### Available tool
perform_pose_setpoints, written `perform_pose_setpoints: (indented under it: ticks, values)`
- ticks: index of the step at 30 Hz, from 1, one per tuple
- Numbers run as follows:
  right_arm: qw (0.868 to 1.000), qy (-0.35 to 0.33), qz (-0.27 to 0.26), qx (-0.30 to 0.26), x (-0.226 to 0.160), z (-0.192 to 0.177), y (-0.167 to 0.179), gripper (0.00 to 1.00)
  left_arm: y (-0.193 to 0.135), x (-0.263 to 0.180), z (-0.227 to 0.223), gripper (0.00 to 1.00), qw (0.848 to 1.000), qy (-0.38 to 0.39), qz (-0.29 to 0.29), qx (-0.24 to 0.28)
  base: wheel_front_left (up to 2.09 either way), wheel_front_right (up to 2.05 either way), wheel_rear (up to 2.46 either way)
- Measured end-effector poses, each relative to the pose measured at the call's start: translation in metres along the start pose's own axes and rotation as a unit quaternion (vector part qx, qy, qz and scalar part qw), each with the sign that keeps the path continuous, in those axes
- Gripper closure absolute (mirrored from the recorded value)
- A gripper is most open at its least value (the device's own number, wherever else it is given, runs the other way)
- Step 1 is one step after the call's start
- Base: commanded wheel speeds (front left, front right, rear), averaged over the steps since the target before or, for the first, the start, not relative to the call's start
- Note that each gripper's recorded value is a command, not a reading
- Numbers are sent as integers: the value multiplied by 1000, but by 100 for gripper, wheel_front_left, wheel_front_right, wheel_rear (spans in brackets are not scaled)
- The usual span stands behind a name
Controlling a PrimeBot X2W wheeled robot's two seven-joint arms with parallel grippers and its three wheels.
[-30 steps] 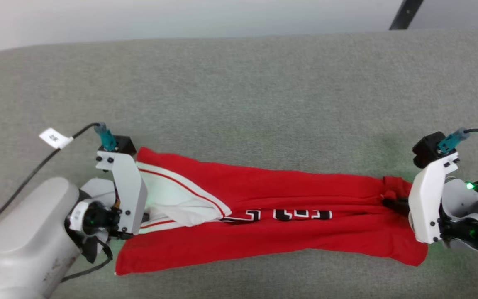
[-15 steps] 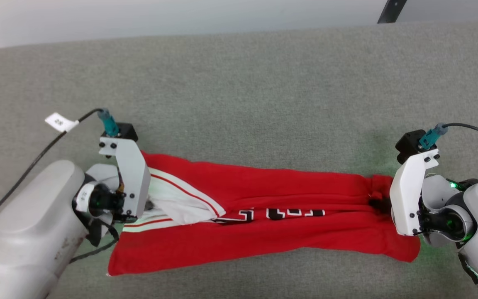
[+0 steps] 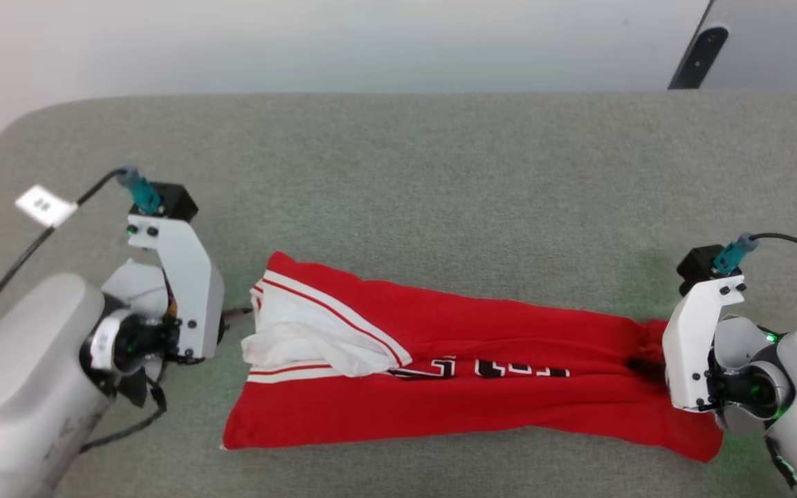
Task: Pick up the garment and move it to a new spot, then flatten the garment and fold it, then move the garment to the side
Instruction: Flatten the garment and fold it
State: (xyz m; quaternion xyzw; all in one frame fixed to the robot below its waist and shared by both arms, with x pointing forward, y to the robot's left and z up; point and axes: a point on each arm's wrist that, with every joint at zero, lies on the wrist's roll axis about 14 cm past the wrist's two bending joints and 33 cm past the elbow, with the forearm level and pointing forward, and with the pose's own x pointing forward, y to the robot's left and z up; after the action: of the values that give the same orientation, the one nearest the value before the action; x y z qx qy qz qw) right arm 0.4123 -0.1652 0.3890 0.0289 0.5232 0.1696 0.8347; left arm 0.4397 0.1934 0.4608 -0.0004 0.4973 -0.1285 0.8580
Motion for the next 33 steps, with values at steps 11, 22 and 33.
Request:
perform_pose_setpoints:
  ticks: [11, 22, 33]
  values:
    - [998, -51, -24, -21, -29, 15, 4, 0, 7, -44, -13, 0, 994, -104, 22, -6, 0, 0, 0]
    - [923, -345, -28, -168, -126, 76, 42, 0, -12, -85, -20, 0, 964, -265, 17, -3, 0, 0, 0]
    - [797, -563, -65, -211, -185, 68, 45, 0, -27, -114, -17, 0, 885, -464, 26, 4, 0, 0, 0]
